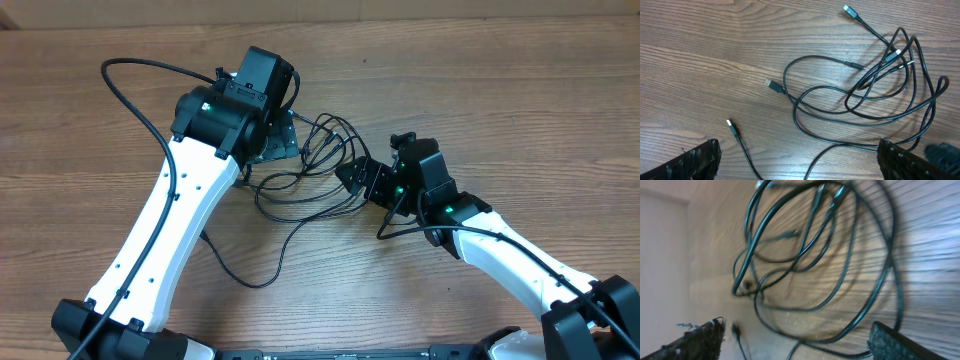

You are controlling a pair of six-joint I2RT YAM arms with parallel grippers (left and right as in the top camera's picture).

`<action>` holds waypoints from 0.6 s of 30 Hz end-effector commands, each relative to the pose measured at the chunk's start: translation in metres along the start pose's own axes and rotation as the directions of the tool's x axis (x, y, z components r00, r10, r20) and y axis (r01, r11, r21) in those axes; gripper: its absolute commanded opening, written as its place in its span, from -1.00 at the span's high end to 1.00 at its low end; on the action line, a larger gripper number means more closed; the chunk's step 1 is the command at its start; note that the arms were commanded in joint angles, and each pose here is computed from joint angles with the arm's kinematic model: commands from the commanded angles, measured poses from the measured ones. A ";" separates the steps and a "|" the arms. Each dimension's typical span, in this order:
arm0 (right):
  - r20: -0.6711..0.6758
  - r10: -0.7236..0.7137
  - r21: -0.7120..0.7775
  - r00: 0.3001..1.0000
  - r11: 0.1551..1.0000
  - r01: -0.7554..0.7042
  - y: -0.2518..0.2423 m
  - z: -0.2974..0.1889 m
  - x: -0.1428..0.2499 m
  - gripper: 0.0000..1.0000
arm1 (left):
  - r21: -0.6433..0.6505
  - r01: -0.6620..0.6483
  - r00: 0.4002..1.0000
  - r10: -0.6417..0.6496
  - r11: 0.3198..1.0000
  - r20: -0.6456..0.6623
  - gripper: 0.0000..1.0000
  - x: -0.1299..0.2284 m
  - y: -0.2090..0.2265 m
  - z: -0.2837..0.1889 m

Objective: Untangle cables

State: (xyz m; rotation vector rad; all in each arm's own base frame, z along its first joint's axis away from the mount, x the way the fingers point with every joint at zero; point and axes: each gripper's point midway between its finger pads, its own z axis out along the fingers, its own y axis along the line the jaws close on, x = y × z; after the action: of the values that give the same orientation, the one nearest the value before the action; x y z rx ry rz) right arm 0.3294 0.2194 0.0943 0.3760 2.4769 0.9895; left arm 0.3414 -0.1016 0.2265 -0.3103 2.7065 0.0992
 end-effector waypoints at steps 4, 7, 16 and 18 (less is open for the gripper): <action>0.049 0.105 0.100 0.993 0.989 -0.109 -0.025 0.014 -0.005 -0.82 | 0.009 0.013 1.000 -0.013 1.000 0.001 -0.99 0.000 -0.002 -0.001; 0.029 0.173 0.134 0.985 0.975 -0.175 -0.039 0.026 0.002 -0.84 | 0.009 0.013 1.000 -0.013 1.000 0.001 -0.99 0.000 -0.002 -0.001; -0.037 0.192 0.077 0.981 0.979 -0.189 -0.035 0.043 0.011 -0.83 | 0.009 0.013 1.000 -0.013 1.000 0.001 -0.99 0.000 -0.002 -0.001; -0.037 0.191 0.078 0.981 0.979 -0.188 -0.035 0.043 0.011 -0.83 | 0.009 0.013 1.000 -0.013 1.000 0.001 -0.99 0.000 -0.002 -0.001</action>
State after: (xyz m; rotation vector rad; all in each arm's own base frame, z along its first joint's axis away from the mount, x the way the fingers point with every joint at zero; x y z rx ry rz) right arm 0.3376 0.2195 0.0365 0.6288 2.5610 0.9625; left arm 0.3413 -0.1021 0.2264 -0.3098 2.7081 0.0955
